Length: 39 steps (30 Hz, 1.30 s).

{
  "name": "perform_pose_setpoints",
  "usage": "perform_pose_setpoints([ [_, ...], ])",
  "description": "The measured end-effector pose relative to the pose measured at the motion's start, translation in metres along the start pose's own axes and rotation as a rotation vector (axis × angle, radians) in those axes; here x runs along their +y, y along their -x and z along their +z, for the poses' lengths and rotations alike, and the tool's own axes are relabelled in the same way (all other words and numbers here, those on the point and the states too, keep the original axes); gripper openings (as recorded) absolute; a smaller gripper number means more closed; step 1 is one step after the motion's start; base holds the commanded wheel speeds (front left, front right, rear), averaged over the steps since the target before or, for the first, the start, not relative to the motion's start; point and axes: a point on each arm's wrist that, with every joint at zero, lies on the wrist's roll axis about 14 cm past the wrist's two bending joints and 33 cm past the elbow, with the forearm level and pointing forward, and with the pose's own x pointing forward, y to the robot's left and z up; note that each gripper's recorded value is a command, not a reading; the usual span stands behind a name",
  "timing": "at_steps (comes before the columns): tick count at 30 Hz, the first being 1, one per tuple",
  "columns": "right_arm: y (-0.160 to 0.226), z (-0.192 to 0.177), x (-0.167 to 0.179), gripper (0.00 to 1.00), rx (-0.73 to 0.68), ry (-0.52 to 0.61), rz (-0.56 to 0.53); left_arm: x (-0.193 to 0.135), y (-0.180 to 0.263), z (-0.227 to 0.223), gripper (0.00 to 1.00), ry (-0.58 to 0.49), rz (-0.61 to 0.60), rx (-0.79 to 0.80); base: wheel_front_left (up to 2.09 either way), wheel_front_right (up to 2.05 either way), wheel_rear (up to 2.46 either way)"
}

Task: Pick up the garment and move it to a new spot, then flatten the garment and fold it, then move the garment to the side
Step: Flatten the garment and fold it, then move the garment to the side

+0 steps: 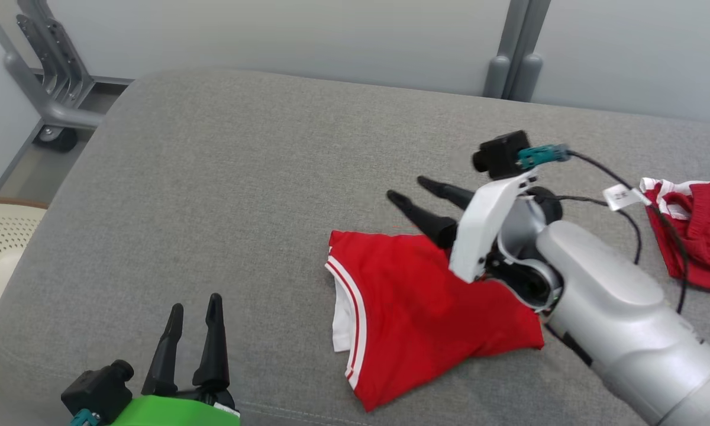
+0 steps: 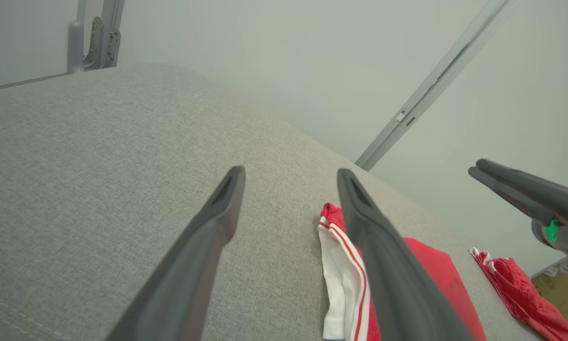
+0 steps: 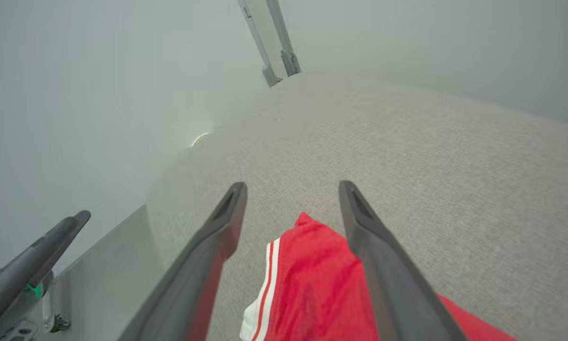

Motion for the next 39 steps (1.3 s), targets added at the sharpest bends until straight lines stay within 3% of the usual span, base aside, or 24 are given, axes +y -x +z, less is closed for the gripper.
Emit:
perform_pose_setpoints([
  [4, 0.036, 0.007, -0.066, 1.00, -0.032, 0.000, -0.179, -0.008, 0.000, -0.003, 1.00, 0.006, -0.026, 0.012, 0.00, 0.00, 0.00],
  [6, 0.045, 0.003, -0.077, 1.00, -0.027, -0.008, -0.212, -0.010, -0.001, -0.004, 1.00, 0.007, -0.032, 0.015, 0.00, 0.00, 0.00],
  [9, 0.067, -0.020, -0.101, 1.00, 0.009, -0.058, -0.289, -0.015, -0.003, -0.006, 1.00, 0.009, -0.049, 0.022, 0.00, 0.00, 0.00],
  [11, 0.086, -0.054, -0.114, 1.00, 0.066, -0.124, -0.341, -0.019, -0.005, -0.010, 1.00, 0.010, -0.061, 0.035, 0.00, 0.00, 0.00],
  [17, 0.100, -0.095, -0.118, 1.00, 0.116, -0.242, -0.372, -0.027, -0.009, -0.022, 1.00, 0.012, -0.083, 0.072, 0.00, 0.00, 0.00],
  [27, 0.099, -0.115, -0.131, 1.00, 0.134, -0.313, -0.400, -0.026, -0.014, -0.036, 1.00, -0.007, -0.075, 0.116, 0.00, 0.00, 0.00],
  [35, 0.081, -0.133, -0.119, 1.00, 0.206, -0.345, -0.341, -0.017, -0.016, -0.030, 1.00, -0.017, -0.045, 0.094, 0.00, 0.00, 0.00],
  [36, 0.079, -0.135, -0.116, 0.98, 0.218, -0.345, -0.331, -0.015, -0.016, -0.028, 1.00, -0.018, -0.036, 0.090, 0.00, 0.00, 0.00],
  [39, 0.076, -0.137, -0.112, 0.46, 0.228, -0.345, -0.319, -0.011, -0.017, -0.025, 1.00, -0.022, -0.024, 0.082, 0.00, 0.00, 0.00],
])
